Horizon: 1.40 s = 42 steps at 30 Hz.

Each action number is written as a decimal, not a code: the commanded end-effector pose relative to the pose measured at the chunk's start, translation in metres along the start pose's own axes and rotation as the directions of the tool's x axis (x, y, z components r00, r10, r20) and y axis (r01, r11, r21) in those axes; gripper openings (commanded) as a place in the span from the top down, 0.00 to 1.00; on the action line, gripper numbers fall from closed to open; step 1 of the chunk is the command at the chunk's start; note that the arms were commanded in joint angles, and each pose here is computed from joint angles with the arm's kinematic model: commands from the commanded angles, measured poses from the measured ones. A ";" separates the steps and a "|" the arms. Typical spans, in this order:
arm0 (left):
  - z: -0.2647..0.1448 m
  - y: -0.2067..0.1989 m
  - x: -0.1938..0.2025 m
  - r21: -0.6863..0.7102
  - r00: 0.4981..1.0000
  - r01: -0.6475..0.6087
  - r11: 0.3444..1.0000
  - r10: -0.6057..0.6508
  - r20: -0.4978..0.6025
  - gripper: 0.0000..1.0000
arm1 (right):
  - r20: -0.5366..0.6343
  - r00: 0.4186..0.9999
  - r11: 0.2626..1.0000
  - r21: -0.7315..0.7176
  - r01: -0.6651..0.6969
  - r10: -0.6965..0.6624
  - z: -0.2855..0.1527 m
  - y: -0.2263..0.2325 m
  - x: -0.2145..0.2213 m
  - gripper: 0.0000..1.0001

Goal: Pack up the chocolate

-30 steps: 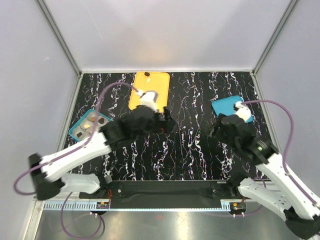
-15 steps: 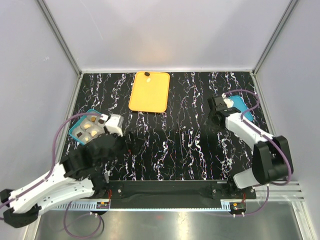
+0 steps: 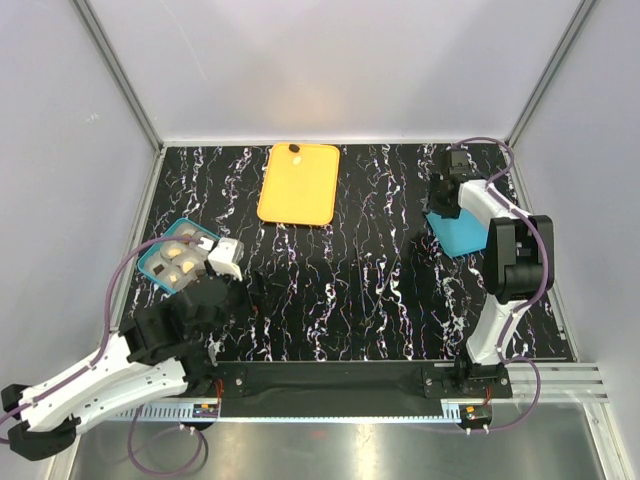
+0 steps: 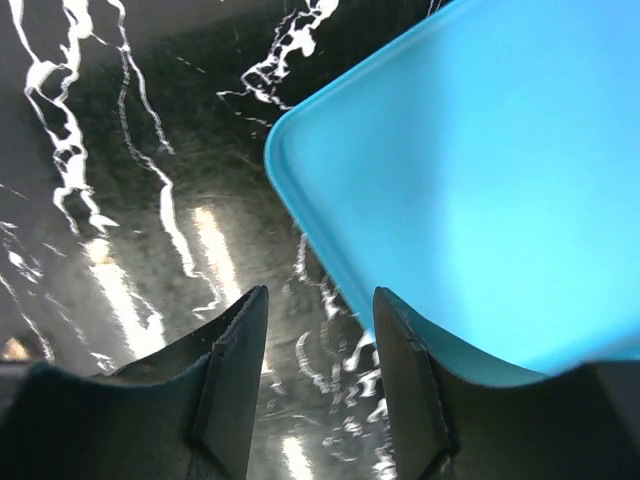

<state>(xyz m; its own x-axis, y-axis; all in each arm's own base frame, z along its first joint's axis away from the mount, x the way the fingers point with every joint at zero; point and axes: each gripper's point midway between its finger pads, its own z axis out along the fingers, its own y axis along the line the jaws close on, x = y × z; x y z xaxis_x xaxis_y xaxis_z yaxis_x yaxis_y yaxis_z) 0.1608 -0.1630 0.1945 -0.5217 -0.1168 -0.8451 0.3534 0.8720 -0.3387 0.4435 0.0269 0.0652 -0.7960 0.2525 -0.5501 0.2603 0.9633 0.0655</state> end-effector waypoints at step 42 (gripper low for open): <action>-0.029 -0.008 -0.048 0.047 0.993 -0.020 0.999 0.015 0.120 0.01 | -0.149 0.945 0.956 -0.081 0.283 -0.292 0.029 -0.002 0.031 0.96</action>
<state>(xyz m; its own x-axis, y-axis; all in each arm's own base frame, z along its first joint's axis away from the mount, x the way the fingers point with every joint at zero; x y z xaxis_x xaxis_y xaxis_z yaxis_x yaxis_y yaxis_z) 0.1554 -0.1461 0.2293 -0.4456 -0.0945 -0.8903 0.4091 0.8631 -0.2963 0.4279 0.0240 0.0161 -0.9092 -0.0230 -0.4158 -0.0198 0.9997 -0.0120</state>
